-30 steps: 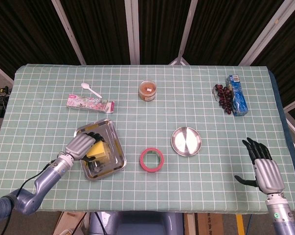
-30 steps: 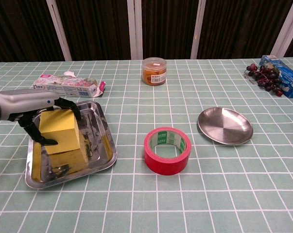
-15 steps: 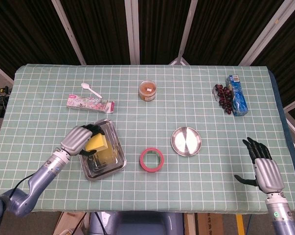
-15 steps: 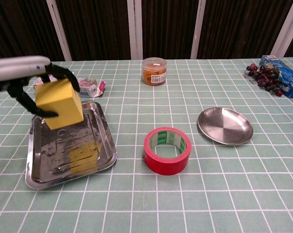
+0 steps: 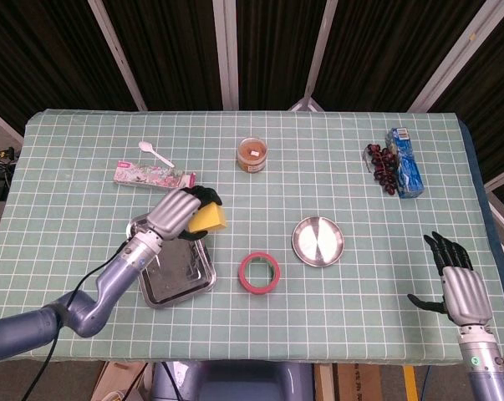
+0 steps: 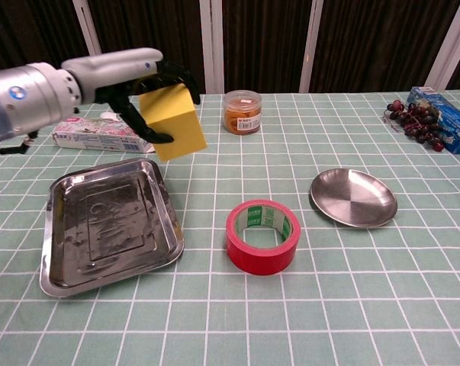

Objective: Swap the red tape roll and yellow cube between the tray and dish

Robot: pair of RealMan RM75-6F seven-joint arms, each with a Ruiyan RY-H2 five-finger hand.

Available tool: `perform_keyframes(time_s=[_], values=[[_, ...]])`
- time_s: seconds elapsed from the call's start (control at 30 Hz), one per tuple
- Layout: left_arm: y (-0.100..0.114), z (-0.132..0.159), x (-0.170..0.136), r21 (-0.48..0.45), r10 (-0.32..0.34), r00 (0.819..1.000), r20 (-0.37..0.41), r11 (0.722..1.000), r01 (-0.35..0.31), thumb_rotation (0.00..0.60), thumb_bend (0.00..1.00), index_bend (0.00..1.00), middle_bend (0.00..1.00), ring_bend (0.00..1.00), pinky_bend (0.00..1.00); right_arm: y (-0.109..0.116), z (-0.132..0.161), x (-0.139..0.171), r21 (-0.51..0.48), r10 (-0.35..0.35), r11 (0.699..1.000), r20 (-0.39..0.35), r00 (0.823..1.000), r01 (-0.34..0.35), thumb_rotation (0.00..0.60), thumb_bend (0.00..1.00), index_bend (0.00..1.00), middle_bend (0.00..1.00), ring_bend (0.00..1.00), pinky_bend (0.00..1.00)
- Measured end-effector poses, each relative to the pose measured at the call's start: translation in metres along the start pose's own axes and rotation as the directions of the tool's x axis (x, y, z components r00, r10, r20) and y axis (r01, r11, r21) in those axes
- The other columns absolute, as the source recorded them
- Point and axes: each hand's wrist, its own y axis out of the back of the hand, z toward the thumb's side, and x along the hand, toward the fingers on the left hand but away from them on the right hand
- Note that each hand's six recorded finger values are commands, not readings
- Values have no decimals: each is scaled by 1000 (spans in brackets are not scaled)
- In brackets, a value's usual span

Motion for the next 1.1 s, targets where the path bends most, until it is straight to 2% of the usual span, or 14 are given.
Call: perform_keyframes(time_s=[0.23, 0.33, 0.47, 0.53, 0.63, 0.77, 1.0, 1.1], values=[[-36, 13, 42, 14, -58, 998, -6, 998, 58, 600, 440, 332, 232, 199, 387, 4, -7, -1, 8, -12, 1000, 23, 1000, 12, 600, 0, 54, 0, 0, 40], [-51, 15, 54, 18, -83, 996, -17, 996, 84, 600, 392, 327, 209, 179, 372, 5, -7, -1, 9, -15, 1000, 22, 1000, 15, 600, 0, 54, 0, 0, 40], [-68, 19, 67, 20, -113, 993, -28, 993, 113, 600, 276, 307, 98, 39, 236, 4, -6, -1, 6, -12, 1000, 16, 1000, 12, 600, 0, 54, 0, 0, 40], [-76, 23, 72, 10, -131, 991, -31, 991, 131, 600, 241, 282, 48, 4, 184, 4, -6, 0, 5, -10, 1000, 15, 1000, 10, 600, 0, 54, 0, 0, 40], [-84, 29, 77, -6, -167, 986, -26, 986, 167, 600, 167, 243, 1, 0, 124, 3, -6, 0, 5, -6, 1000, 16, 1000, 6, 600, 0, 54, 0, 0, 40], [-81, 35, 80, 8, -174, 985, -13, 985, 174, 600, 112, 231, 0, 0, 97, 3, -6, 1, 10, 5, 1000, 15, 1000, -5, 600, 0, 54, 0, 0, 40], [-47, 49, 74, 11, -76, 997, 25, 997, 76, 600, 105, 227, 0, 0, 100, 4, -6, 2, 9, 15, 1000, 14, 1000, -15, 600, 0, 54, 0, 0, 40], [-31, 56, 66, -3, -39, 998, 48, 999, 39, 600, 68, 224, 0, 0, 105, 3, -5, 2, 10, 22, 1000, 12, 1000, -22, 600, 0, 54, 0, 0, 40]])
